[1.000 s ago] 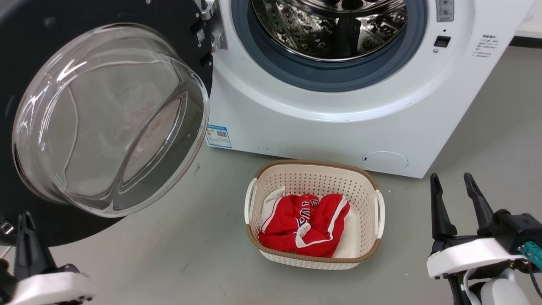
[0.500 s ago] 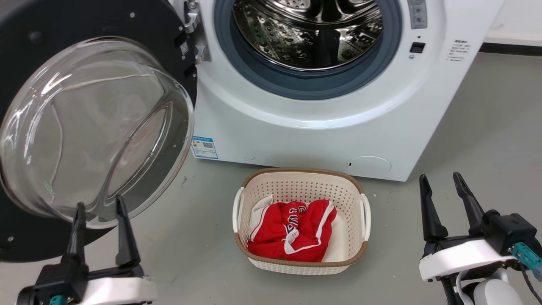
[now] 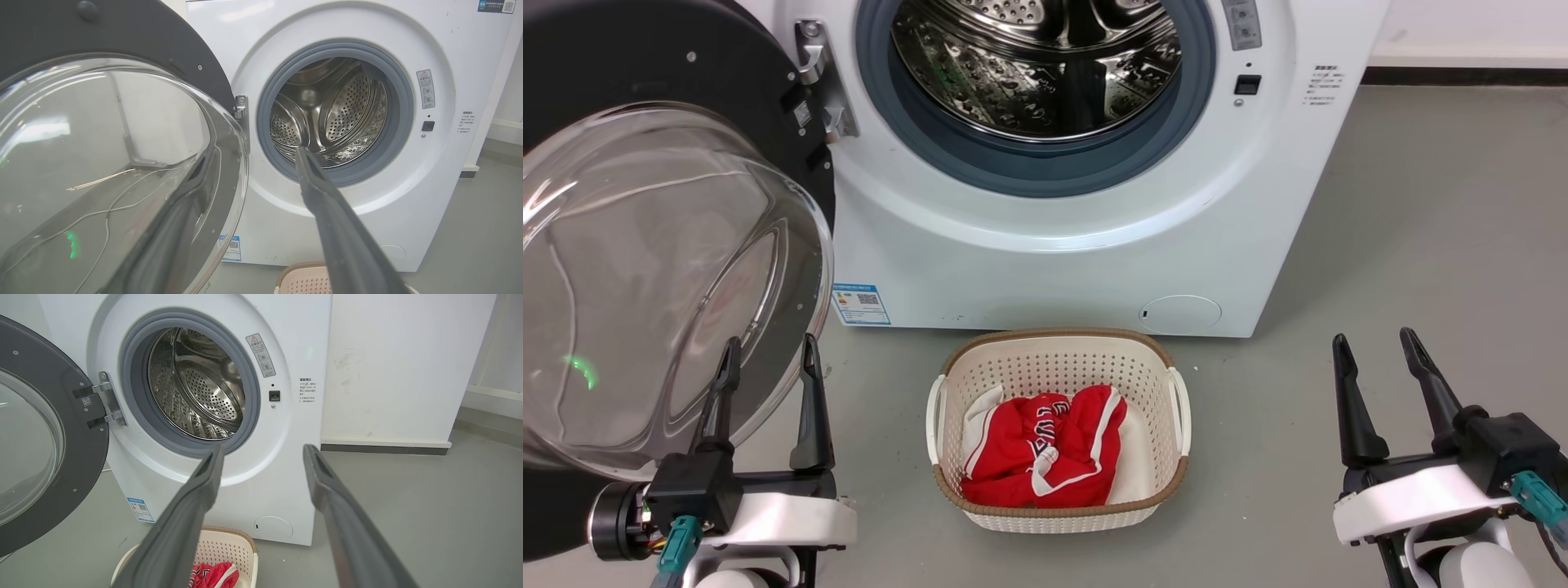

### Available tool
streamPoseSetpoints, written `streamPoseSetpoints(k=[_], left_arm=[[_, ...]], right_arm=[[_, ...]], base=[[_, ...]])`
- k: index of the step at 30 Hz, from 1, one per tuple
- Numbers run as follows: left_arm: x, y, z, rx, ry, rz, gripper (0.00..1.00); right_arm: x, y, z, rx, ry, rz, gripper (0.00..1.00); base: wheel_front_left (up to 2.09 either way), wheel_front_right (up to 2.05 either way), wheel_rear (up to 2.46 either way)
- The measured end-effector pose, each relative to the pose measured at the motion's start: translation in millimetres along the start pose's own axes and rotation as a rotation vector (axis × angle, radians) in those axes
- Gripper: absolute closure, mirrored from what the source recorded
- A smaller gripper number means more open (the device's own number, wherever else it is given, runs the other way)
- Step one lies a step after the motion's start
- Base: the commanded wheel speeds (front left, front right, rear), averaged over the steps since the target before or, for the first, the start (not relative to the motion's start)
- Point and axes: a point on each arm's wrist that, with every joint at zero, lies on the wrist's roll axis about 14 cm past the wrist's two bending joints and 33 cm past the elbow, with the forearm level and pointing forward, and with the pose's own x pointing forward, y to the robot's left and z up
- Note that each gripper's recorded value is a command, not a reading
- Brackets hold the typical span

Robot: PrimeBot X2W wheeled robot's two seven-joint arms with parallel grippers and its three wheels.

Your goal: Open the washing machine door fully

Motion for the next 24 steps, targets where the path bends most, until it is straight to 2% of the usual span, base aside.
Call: streamPoseSetpoints(k=[24], left_arm=[[5.5,-10.1,-13.1,-0.008,0.036,-0.052,0.00]], right_arm=[[-10.0,-9.8,0.1,-0.004,0.010,-0.032,0.00]], base=[[0.00,0.00,0.00]])
